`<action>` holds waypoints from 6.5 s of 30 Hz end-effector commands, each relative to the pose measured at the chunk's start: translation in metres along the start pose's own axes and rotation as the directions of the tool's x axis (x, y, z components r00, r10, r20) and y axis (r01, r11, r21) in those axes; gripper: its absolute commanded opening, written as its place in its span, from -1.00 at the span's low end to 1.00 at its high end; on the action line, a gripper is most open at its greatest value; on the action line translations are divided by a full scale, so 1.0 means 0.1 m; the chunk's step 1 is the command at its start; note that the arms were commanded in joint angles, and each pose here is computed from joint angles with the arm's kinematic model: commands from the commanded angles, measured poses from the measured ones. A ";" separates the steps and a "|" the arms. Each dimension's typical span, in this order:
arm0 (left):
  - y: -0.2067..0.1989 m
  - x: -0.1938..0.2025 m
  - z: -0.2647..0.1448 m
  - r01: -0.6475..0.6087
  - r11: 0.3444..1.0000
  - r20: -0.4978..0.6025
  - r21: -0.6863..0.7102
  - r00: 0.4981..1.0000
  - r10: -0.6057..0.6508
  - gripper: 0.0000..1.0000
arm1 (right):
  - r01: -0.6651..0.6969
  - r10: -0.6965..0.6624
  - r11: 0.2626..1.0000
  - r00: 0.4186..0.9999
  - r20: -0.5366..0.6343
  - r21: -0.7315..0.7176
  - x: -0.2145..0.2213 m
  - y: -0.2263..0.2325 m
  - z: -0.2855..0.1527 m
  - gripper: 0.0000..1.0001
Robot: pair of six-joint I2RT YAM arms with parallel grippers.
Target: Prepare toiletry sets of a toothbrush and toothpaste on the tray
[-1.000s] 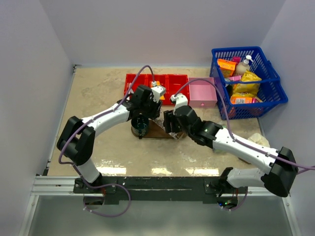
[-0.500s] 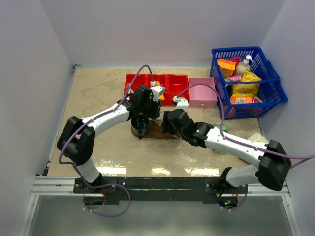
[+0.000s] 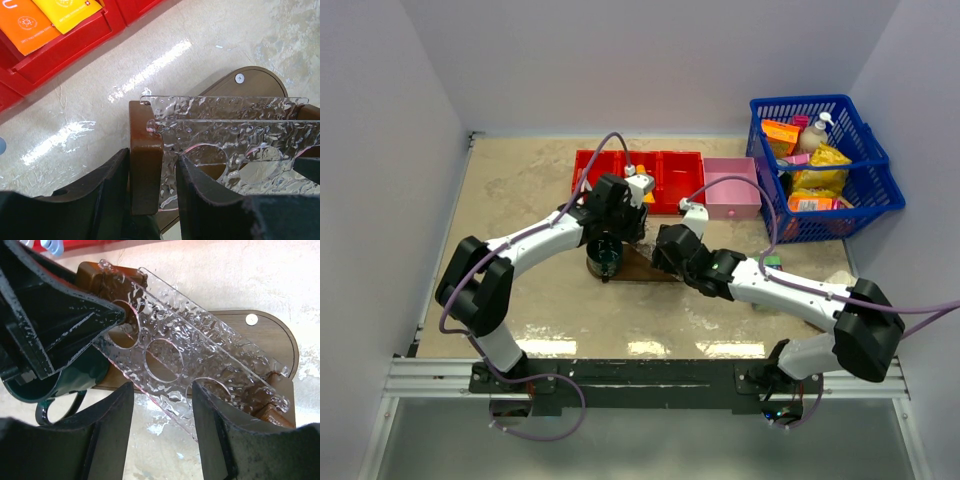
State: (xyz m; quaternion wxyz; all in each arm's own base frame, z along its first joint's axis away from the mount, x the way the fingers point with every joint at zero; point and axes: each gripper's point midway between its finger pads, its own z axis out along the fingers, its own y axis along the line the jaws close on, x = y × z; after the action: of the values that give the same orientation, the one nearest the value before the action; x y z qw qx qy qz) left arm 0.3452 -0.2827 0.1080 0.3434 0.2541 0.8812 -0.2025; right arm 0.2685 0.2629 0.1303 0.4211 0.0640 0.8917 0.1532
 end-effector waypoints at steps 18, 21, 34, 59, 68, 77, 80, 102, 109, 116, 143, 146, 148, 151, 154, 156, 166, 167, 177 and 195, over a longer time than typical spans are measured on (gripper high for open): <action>-0.22 -0.39 -0.22 0.029 0.996 0.152 0.087 0.988 -0.042 -1.00 | -0.164 0.138 0.967 0.980 0.143 0.193 -0.25 -0.17 0.10 -0.15; -0.23 -0.40 -0.24 0.033 0.995 0.158 0.093 0.986 -0.047 -1.00 | -0.166 0.135 0.962 0.979 0.150 0.218 -0.25 -0.17 0.15 -0.22; -0.32 -0.40 -0.27 0.019 0.992 0.164 0.122 0.986 -0.039 -1.00 | -0.146 0.105 0.947 0.983 0.153 0.287 -0.28 -0.13 0.27 -0.74; -0.53 -0.57 -0.52 -0.087 0.975 0.270 0.206 0.963 0.029 0.08 | -0.182 0.140 0.961 0.969 0.205 0.207 -0.68 -0.13 0.09 -1.00; -0.55 -0.51 -0.48 -0.091 0.972 0.248 0.219 0.968 0.035 0.20 | -0.202 0.168 0.966 0.966 0.199 0.164 -0.68 -0.15 0.12 -1.00; -0.48 -0.56 -0.54 -0.107 0.979 0.276 0.175 0.959 0.056 0.77 | -0.166 0.141 0.974 0.977 0.163 0.154 -0.64 -0.17 0.16 -1.00; -0.45 -0.61 -0.61 -0.117 0.982 0.306 0.145 0.950 0.068 0.96 | -0.141 0.119 0.979 0.982 0.146 0.150 -0.64 -0.17 0.14 -1.00; -0.06 -0.94 -1.13 -0.079 0.995 0.460 -0.060 0.883 0.097 1.00 | -0.144 0.141 0.989 0.984 0.105 0.019 -0.75 -0.27 -0.02 -1.00; 0.03 -0.97 -1.17 -0.064 0.995 0.470 -0.076 0.878 0.092 1.00 | -0.191 0.194 0.981 0.975 0.106 -0.036 -0.75 -0.29 -0.04 -1.00; 0.04 -0.97 -1.18 -0.064 0.995 0.469 -0.078 0.878 0.093 1.00 | -0.200 0.211 0.972 0.975 0.077 -0.127 -0.78 -0.16 -0.14 -1.00; 0.08 -1.05 -1.35 -0.090 0.987 0.494 -0.131 0.857 0.144 1.00 | -0.102 0.048 0.947 0.982 -0.180 -0.304 -0.51 -0.07 -0.18 -1.00; 0.08 -1.05 -1.36 -0.092 0.987 0.495 -0.132 0.856 0.146 1.00 | -0.109 0.047 0.940 0.980 -0.192 -0.323 -0.50 -0.05 -0.15 -1.00; 0.08 -1.05 -1.35 -0.092 0.987 0.494 -0.132 0.857 0.146 1.00 | -0.115 0.045 0.936 0.977 -0.209 -0.333 -0.47 -0.04 -0.13 -1.00; 0.08 -1.05 -1.35 -0.092 0.987 0.492 -0.134 0.858 0.147 1.00 | -0.123 0.049 0.933 0.975 -0.218 -0.339 -0.45 -0.05 -0.08 -1.00; 0.08 -1.04 -1.35 -0.094 0.987 0.491 -0.134 0.859 0.149 1.00 | -0.136 0.061 0.930 0.973 -0.221 -0.342 -0.45 -0.06 -0.05 -1.00; 0.09 -1.05 -1.36 -0.093 0.986 0.491 -0.138 0.858 0.150 1.00 | -0.141 0.064 0.930 0.971 -0.230 -0.339 -0.43 -0.09 -0.01 -1.00; 0.09 -1.05 -1.35 -0.095 0.986 0.489 -0.135 0.859 0.150 1.00 | -0.168 0.084 0.933 0.962 -0.261 -0.318 -0.31 -0.19 0.12 -1.00; 0.08 -1.04 -1.35 -0.095 0.986 0.488 -0.134 0.860 0.150 1.00 | -0.169 0.085 0.934 0.961 -0.264 -0.315 -0.30 -0.21 0.14 -1.00; 0.08 -1.04 -1.34 -0.098 0.986 0.486 -0.132 0.861 0.151 1.00 | -0.118 0.038 0.958 0.955 -0.294 -0.261 -0.17 -0.33 0.33 -1.00; 0.05 -1.05 -1.35 -0.102 0.988 0.488 -0.120 0.860 0.148 1.00 | -0.072 0.023 0.981 0.965 -0.262 -0.178 -0.29 -0.46 0.29 -0.57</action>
State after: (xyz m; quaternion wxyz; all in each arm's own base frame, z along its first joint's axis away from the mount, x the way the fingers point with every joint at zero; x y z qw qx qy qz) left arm 0.3450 -0.2402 0.2500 0.5536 0.2313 0.7754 -0.1971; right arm 0.2986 0.2264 0.1040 0.2704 0.0317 0.9222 0.2747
